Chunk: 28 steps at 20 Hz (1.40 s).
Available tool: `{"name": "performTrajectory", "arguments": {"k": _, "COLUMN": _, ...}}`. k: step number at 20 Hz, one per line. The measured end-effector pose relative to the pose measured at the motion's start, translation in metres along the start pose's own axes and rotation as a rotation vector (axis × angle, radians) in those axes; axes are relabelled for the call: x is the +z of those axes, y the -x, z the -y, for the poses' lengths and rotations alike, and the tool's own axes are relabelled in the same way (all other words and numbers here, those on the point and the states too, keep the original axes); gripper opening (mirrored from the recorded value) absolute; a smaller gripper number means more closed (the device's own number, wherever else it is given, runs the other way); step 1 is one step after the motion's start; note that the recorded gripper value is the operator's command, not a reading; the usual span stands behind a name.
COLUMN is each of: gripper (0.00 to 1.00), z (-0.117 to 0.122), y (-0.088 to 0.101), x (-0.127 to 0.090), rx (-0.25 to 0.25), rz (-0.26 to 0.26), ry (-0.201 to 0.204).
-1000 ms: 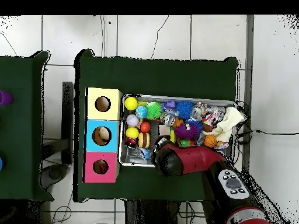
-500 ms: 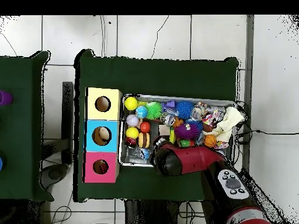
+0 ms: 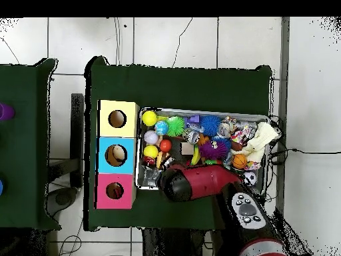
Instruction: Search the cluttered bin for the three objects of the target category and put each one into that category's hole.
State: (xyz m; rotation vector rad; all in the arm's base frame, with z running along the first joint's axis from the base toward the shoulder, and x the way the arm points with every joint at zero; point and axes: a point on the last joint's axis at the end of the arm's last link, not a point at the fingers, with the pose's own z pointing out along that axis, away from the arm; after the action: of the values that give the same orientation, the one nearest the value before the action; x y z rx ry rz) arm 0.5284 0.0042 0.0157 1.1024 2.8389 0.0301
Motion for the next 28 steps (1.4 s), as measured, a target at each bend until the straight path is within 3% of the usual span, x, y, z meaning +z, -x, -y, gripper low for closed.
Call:
{"name": "performTrajectory", "arguments": {"k": 6, "gripper": 0.00, "z": -0.027, "y": -0.031, "x": -0.021, "rx": -0.025, "rz": -0.023, "ry": -0.028}}
{"name": "performTrajectory", "arguments": {"k": 15, "gripper": 0.00, "z": -0.054, "y": -0.061, "x": -0.040, "rx": -0.040, "rz": -0.024, "ry": -0.035}}
{"name": "performTrajectory", "arguments": {"k": 20, "gripper": 0.00, "z": -0.056, "y": -0.067, "x": -0.052, "rx": -0.018, "rz": -0.019, "ry": -0.039}}
{"name": "performTrajectory", "arguments": {"k": 28, "gripper": 0.00, "z": -0.053, "y": -0.057, "x": -0.066, "rx": 0.029, "rz": 0.003, "ry": -0.037}}
